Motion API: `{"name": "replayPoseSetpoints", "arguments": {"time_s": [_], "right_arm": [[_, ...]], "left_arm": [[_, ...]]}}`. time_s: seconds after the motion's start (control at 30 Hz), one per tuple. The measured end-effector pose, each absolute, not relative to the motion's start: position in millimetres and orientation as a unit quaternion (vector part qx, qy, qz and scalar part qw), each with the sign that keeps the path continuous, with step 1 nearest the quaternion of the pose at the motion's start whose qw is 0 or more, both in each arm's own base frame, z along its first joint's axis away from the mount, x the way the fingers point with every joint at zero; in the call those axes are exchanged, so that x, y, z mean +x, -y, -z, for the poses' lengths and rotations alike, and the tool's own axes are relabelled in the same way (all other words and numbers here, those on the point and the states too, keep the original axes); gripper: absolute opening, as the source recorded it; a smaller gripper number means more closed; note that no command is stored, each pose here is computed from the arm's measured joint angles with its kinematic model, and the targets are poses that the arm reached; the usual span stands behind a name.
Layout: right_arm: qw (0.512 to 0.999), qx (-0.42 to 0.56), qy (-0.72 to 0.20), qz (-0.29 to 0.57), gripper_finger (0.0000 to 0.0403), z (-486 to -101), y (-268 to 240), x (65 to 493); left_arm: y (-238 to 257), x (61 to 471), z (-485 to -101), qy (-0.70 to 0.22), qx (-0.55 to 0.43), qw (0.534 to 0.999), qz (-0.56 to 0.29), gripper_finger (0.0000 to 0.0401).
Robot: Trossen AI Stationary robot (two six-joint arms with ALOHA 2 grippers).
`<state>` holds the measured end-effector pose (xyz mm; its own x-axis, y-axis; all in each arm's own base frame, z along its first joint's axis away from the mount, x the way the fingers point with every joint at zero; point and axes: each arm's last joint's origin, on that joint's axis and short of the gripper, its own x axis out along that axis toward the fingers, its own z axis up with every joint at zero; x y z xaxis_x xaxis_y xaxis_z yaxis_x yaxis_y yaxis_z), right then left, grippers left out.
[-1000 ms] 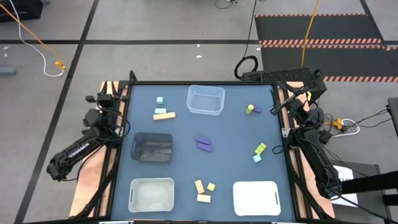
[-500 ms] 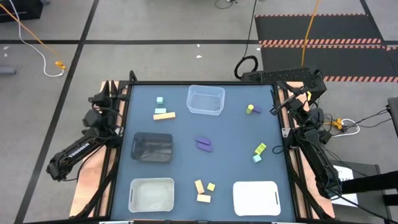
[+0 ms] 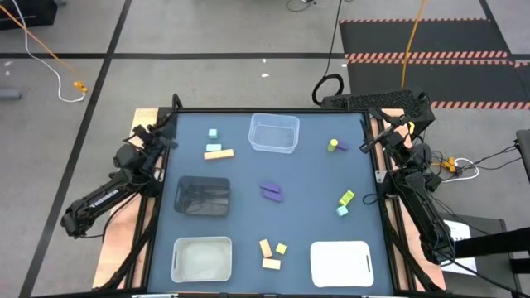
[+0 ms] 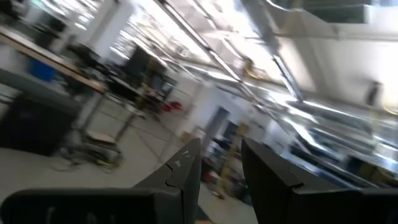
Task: Sort & place blocks by color
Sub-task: Put the top left blue blocks into the black bin
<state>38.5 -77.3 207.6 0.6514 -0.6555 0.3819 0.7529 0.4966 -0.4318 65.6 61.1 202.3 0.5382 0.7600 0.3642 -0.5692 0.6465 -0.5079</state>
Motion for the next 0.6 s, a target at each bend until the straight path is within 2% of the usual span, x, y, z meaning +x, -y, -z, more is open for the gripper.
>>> {"name": "replayPoseSetpoints", "arguments": {"time_s": [0.33,0.47,0.6], "right_arm": [[0.861,-0.291,0.084,0.409,0.0281,-207.6,77.3,38.5],[0.861,-0.291,0.084,0.409,0.0281,-207.6,77.3,38.5],[0.861,-0.291,0.084,0.409,0.0281,-207.6,77.3,38.5]], "left_arm": [[-59.7,64.9,-205.7,0.331,-0.228,0.845,-0.352,0.0115],[-57.7,67.2,-206.0,0.312,-0.217,0.871,-0.311,0.0115],[-56.7,67.6,-207.8,0.309,-0.224,0.876,-0.294,0.0115]]}}
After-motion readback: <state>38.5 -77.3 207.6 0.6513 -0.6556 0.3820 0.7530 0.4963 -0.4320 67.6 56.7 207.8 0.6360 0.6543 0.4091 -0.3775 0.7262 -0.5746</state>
